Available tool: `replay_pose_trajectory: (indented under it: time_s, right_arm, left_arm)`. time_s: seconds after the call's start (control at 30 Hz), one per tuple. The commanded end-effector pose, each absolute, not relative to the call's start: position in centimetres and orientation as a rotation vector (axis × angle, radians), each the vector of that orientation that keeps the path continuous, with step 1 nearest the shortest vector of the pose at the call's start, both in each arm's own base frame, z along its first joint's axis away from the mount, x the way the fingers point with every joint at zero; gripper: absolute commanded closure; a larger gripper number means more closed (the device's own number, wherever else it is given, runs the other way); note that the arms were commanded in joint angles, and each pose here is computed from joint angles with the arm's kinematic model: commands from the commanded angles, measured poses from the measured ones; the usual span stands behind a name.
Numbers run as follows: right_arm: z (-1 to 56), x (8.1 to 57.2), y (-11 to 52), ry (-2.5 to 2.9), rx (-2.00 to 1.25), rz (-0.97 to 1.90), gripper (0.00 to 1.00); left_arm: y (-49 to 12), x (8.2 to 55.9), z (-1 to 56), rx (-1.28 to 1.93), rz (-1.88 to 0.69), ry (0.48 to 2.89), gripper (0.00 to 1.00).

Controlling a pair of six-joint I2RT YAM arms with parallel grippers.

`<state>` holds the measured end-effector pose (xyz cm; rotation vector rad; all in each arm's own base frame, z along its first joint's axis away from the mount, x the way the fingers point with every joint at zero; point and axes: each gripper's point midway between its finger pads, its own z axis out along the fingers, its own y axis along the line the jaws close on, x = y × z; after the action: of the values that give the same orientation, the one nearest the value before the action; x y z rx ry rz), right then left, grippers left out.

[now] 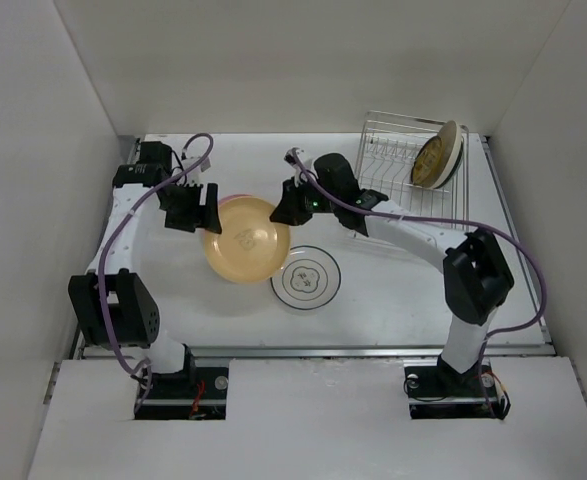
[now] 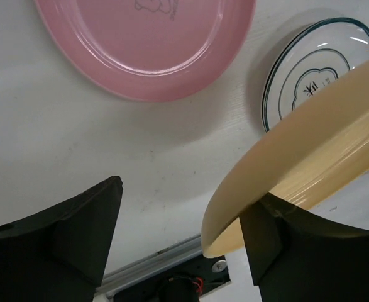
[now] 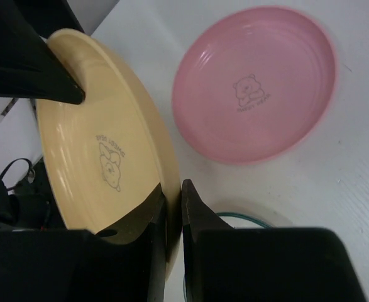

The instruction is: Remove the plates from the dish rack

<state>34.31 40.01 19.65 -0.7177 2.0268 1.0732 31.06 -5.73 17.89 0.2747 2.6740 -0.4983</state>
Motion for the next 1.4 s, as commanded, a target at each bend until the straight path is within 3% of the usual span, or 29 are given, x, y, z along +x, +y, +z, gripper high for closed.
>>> replay_pose_trajectory:
  time_s: [0.0, 0.07, 0.13, 0.17, 0.2, 0.43, 0.47, 0.5, 0.57, 0.7, 0.97, 1.2, 1.3, 1.37]
  right_arm:
    - [23.6, 34.7, 42.2, 1.863, -0.723, 1.225, 1.00]
    - [23.2, 34.2, 42.8, 1.864, -0.735, 1.248, 1.00]
    - [22.0, 34.4, 43.0, 1.890, -0.734, 1.246, 1.00]
    - [22.4, 34.5, 43.1, 1.880, -0.735, 1.247, 1.00]
    - [21.9, 34.6, 43.2, 1.891, -0.734, 1.246, 1.00]
    - [20.8, 36.3, 43.3, 1.966, -0.670, 1.178, 0.98]
    - [21.2, 36.6, 43.2, 1.969, -0.660, 1.165, 0.76]
    - [20.8, 37.0, 43.2, 1.989, -0.644, 1.143, 0.64]
    - [21.7, 37.8, 43.0, 1.994, -0.614, 1.104, 0.49]
    - [23.0, 39.4, 41.0, 2.003, -0.501, 1.012, 0.36]
    - [25.4, 41.6, 33.5, 1.996, -0.286, 0.848, 0.33]
    - [24.7, 40.4, 32.4, 2.013, -0.301, 0.819, 0.33]
    - [24.6, 40.2, 32.3, 2.014, -0.301, 0.818, 0.33]
    - [24.4, 40.2, 32.3, 2.014, -0.301, 0.818, 0.33]
  left_arm:
    - [-5.4, 30.8, 17.1, 0.315, -0.457, 2.701, 0.33]
    - [-5.4, 30.7, 16.4, 0.322, -0.447, 2.725, 0.51]
    - [-5.2, 30.5, 16.0, 0.318, -0.433, 2.738, 0.74]
    - [-5.2, 30.5, 16.0, 0.318, -0.433, 2.738, 0.92]
    - [-5.3, 30.5, 16.0, 0.306, -0.435, 2.741, 1.00]
    - [-4.7, 30.7, 14.9, 0.261, -0.397, 2.799, 1.00]
    - [-4.7, 31.1, 14.8, 0.243, -0.400, 2.804, 1.00]
    - [-4.5, 31.3, 15.1, 0.211, -0.399, 2.798, 1.00]
    - [-4.1, 32.9, 15.9, 0.165, -0.416, 2.762, 1.00]
    - [-2.4, 35.2, 16.7, 0.046, -0.387, 2.708, 1.00]
    - [-1.5, 38.6, 13.1, -0.064, -0.448, 2.762, 1.00]
    - [-2.1, 38.8, 7.8, -0.083, -0.558, 2.940, 1.00]
    - [-0.9, 39.0, 6.8, -0.065, -0.429, 2.978, 1.00]
    - [-1.0, 39.0, 6.2, -0.029, -0.342, 2.993, 0.89]
